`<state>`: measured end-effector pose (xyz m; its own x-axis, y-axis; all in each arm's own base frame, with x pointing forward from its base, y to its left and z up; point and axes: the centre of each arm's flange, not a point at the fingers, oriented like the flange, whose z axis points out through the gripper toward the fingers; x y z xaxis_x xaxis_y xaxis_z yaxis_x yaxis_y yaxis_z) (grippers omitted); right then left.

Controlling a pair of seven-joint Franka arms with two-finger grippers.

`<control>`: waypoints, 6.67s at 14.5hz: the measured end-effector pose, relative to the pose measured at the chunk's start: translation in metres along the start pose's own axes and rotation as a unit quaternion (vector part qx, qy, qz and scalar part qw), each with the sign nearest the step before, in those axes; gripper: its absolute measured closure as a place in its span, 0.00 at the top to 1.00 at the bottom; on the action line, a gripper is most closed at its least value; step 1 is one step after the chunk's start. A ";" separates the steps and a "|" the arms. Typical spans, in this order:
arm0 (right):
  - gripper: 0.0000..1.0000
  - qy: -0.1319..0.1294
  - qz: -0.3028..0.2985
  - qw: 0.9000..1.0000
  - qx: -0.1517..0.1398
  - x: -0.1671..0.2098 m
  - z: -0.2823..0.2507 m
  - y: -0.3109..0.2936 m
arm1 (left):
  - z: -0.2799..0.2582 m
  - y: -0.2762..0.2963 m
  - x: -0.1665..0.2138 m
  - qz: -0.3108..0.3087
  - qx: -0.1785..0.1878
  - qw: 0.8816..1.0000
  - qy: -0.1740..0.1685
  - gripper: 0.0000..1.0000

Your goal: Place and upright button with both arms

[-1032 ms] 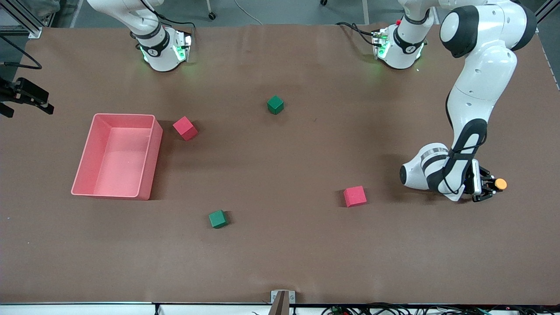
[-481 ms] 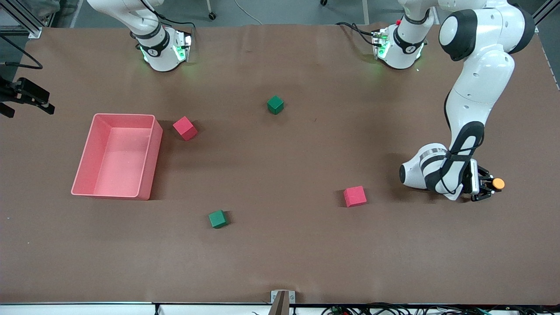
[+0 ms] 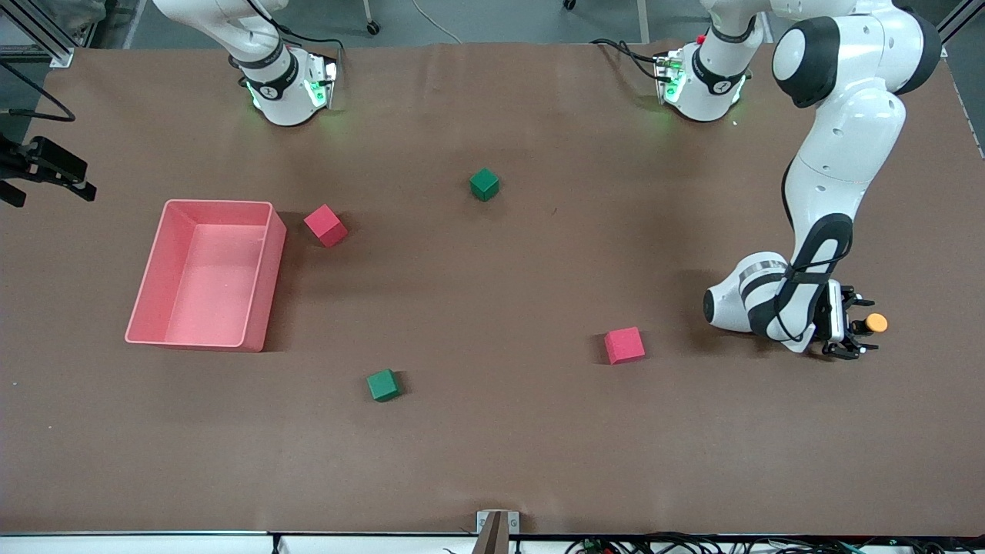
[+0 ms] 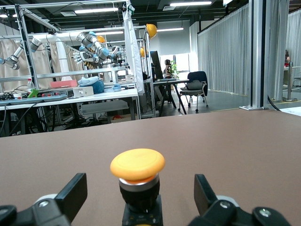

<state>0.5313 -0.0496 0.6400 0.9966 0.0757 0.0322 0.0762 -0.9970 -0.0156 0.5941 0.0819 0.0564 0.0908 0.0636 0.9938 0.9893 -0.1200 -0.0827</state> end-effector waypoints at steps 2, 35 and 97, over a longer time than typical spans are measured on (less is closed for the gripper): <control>1.00 0.000 0.000 1.000 0.000 0.000 0.000 0.000 | 0.001 0.000 0.001 0.012 0.002 1.000 0.003 1.00; 1.00 -0.007 -0.026 1.000 0.002 -0.005 0.000 0.017 | -0.106 0.027 0.403 0.346 -0.131 0.823 -0.430 1.00; 1.00 -0.026 0.014 1.000 0.004 -0.008 -0.009 0.006 | -0.179 -0.112 0.592 0.473 -0.444 0.569 -0.504 1.00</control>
<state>0.5235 -0.0560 0.6486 0.9986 0.0487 -0.0194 0.0483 -0.9986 -0.0230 0.5165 -0.0439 0.6670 0.9981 0.0366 -0.0500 0.0351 -0.9989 -0.0309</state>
